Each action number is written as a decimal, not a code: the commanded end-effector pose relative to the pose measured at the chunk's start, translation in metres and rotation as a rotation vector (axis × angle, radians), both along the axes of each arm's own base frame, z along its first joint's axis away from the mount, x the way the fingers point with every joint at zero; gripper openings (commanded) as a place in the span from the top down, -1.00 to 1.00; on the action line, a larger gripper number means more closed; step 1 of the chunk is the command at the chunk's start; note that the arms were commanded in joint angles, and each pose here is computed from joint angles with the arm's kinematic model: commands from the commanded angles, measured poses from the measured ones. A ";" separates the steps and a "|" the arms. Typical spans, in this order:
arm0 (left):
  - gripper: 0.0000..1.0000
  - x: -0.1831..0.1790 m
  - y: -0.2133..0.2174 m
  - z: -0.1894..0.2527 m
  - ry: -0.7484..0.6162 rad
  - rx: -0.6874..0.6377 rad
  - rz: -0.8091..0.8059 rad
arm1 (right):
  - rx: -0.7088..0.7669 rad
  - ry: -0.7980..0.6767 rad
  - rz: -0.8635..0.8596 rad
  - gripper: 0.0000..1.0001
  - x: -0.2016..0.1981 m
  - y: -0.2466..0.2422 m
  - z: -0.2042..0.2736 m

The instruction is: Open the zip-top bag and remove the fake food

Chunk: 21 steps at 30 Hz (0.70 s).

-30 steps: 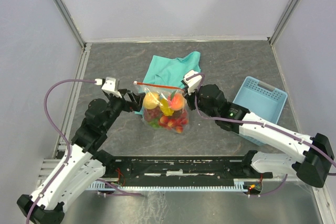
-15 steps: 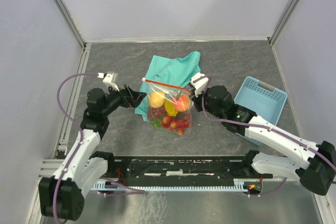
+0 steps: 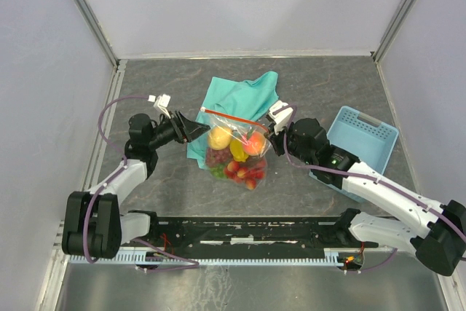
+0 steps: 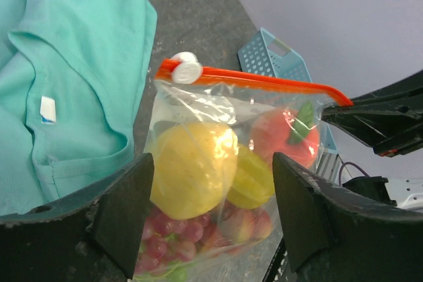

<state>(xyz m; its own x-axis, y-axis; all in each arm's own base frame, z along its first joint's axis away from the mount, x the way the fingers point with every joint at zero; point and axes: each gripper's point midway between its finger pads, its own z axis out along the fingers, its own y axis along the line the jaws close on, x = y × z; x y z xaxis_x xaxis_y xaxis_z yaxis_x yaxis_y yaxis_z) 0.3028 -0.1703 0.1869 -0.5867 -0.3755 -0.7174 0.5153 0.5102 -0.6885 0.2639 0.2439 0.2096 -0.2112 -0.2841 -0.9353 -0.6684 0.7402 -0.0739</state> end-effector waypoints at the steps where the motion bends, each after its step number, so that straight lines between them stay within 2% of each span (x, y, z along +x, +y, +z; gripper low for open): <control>1: -0.44 0.005 -0.008 0.025 -0.050 -0.047 -0.056 | 0.085 -0.042 0.022 0.96 0.002 0.009 0.022; 6: -0.34 0.007 -0.017 0.021 -0.028 -0.048 -0.084 | 0.095 -0.032 0.025 0.96 0.002 0.011 0.021; 10: -0.06 0.010 -0.021 0.017 -0.009 -0.049 -0.101 | 0.102 -0.027 0.025 0.96 0.002 0.012 0.021; 13: 0.34 0.013 -0.022 0.018 -0.005 -0.050 -0.110 | 0.101 -0.027 0.024 0.96 0.002 0.011 0.021; 15: 0.84 0.014 -0.022 0.020 -0.004 -0.046 -0.111 | 0.095 -0.026 0.020 0.95 0.003 0.009 0.020; 16: 0.93 0.016 -0.022 0.021 0.002 -0.039 -0.109 | 0.091 -0.026 0.018 0.95 0.003 0.009 0.020; 21: 0.94 0.015 -0.017 0.037 -0.045 0.054 -0.070 | 0.063 -0.028 -0.018 0.79 0.011 0.003 0.024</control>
<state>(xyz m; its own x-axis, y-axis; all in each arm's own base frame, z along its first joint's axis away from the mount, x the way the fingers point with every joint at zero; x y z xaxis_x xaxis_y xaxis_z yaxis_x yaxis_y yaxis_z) 0.3160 -0.1886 0.1863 -0.6778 -0.3378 -0.6530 0.4873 0.4587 -0.7431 0.2630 0.2462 0.2092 -0.2281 -0.2594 -0.9384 -0.6777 0.7344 -0.0383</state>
